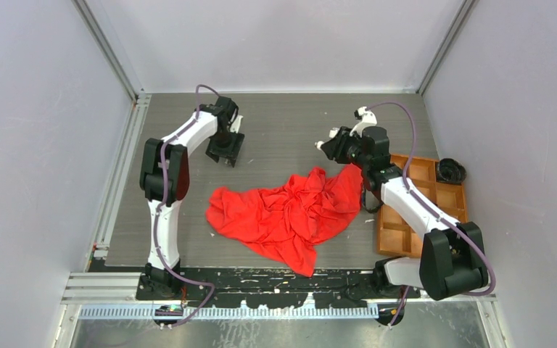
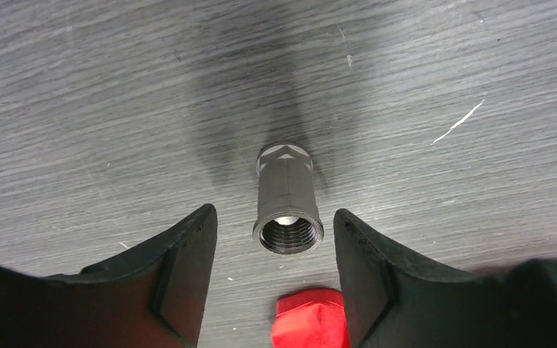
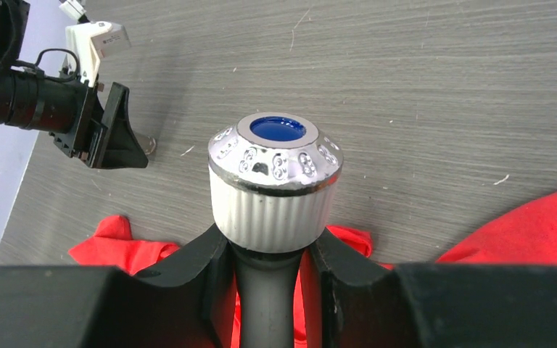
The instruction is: Install the water faucets
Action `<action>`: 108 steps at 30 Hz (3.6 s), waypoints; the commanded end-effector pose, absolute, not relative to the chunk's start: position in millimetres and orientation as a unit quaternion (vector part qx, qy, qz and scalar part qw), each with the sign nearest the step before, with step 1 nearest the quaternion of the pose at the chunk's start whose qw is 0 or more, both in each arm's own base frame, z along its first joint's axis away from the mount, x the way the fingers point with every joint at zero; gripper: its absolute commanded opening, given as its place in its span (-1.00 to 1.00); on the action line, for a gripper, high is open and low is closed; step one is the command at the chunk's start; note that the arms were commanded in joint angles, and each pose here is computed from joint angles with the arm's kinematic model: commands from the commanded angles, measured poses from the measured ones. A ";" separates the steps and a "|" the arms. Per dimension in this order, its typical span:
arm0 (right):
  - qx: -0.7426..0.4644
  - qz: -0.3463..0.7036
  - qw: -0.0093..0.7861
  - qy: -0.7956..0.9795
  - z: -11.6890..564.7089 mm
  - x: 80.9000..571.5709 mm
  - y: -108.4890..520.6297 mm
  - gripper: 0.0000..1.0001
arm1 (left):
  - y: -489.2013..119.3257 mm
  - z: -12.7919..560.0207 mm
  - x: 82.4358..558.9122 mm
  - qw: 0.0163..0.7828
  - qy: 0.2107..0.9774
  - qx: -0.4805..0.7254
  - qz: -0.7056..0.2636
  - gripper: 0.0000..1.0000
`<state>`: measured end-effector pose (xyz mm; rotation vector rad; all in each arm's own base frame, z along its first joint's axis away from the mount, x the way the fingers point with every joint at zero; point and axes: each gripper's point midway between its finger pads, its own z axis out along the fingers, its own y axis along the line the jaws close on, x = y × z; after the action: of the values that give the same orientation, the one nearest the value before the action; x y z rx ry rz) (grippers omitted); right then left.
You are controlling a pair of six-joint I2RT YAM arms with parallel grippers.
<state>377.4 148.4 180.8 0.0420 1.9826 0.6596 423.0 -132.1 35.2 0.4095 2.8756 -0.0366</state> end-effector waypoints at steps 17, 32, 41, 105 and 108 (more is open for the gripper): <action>-0.027 0.299 0.583 0.755 226.4 376.3 156.7 -0.99 | -146.5 41.4 433.2 0.141 0.977 0.138 -0.076 -0.37; -0.096 0.354 0.566 0.738 236.2 362.0 185.8 -0.99 | -152.7 55.3 439.4 0.154 0.976 0.113 -0.102 -0.79; -0.091 0.343 0.560 0.748 230.0 364.6 185.0 -0.99 | -146.4 50.0 439.6 0.145 0.981 0.098 -0.081 0.04; -0.493 0.073 0.809 0.312 340.3 225.8 267.2 -0.99 | -254.4 332.3 257.1 -0.048 0.718 0.093 -0.689 -1.00; -0.517 0.025 0.805 0.292 339.8 228.5 273.3 -0.99 | -256.7 336.0 242.7 -0.059 0.701 0.129 -0.699 -1.00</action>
<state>226.1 274.3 288.2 -1.1375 0.8029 0.2442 276.5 -258.4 297.0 0.1520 2.4188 -2.1681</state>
